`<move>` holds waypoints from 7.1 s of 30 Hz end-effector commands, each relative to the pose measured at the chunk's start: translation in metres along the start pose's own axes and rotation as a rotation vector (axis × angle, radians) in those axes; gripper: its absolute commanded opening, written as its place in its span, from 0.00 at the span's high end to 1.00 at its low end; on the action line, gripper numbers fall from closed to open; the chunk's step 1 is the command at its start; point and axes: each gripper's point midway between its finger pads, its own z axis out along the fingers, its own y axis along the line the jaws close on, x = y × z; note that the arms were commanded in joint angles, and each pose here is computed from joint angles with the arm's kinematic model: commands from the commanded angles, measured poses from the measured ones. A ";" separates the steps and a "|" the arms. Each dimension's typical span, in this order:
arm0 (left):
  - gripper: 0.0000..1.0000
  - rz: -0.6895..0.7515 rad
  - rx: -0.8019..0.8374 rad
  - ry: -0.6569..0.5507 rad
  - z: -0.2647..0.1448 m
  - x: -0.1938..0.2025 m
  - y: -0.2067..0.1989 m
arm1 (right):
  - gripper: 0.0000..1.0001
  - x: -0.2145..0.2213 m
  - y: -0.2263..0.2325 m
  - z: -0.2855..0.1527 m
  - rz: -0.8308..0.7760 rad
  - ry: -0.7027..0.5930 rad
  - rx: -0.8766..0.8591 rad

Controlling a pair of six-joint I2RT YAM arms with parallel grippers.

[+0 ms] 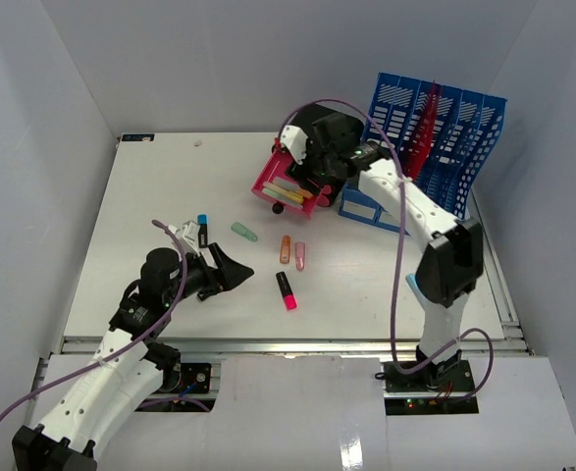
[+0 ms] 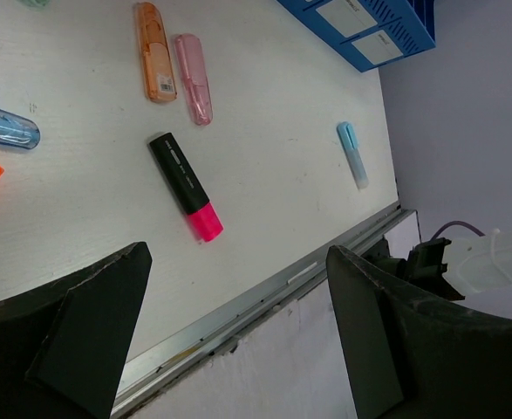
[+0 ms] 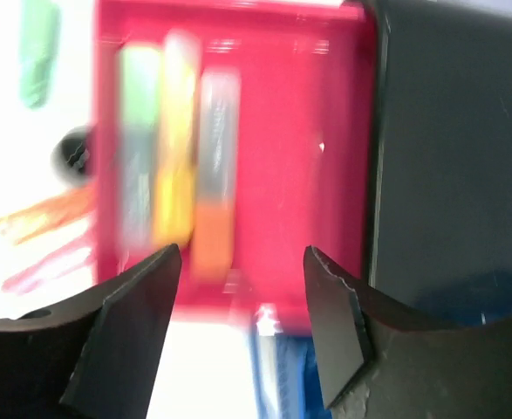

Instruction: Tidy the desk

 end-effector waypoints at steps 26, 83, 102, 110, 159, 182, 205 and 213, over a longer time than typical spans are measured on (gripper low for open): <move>0.07 0.057 0.033 -0.006 0.004 0.001 0.001 | 0.13 0.368 0.110 -0.150 0.511 0.567 0.009; 0.07 -0.065 0.017 -0.022 0.006 -0.005 -0.004 | 0.87 -0.042 -0.043 0.034 -0.114 0.048 0.308; 0.07 -0.033 0.039 -0.068 -0.009 -0.016 -0.017 | 0.49 -0.045 -0.023 0.019 -0.065 0.011 0.217; 0.07 -0.019 0.014 -0.097 -0.019 -0.018 -0.015 | 0.53 -0.073 0.120 -0.038 -0.232 -0.316 -0.486; 0.07 -0.043 -0.017 -0.144 -0.039 -0.016 -0.010 | 0.91 -0.012 0.005 0.089 -0.204 0.198 0.580; 0.08 -0.035 0.126 -0.082 0.007 -0.027 -0.031 | 0.70 -0.053 0.073 -0.002 -0.049 -0.163 -0.145; 0.36 -0.137 0.248 -0.019 0.280 -0.138 -0.025 | 0.48 0.098 0.065 -0.185 0.239 -0.594 -0.267; 0.41 -0.158 0.204 -0.036 0.313 -0.149 -0.010 | 0.48 0.099 0.070 -0.185 0.255 -0.605 -0.291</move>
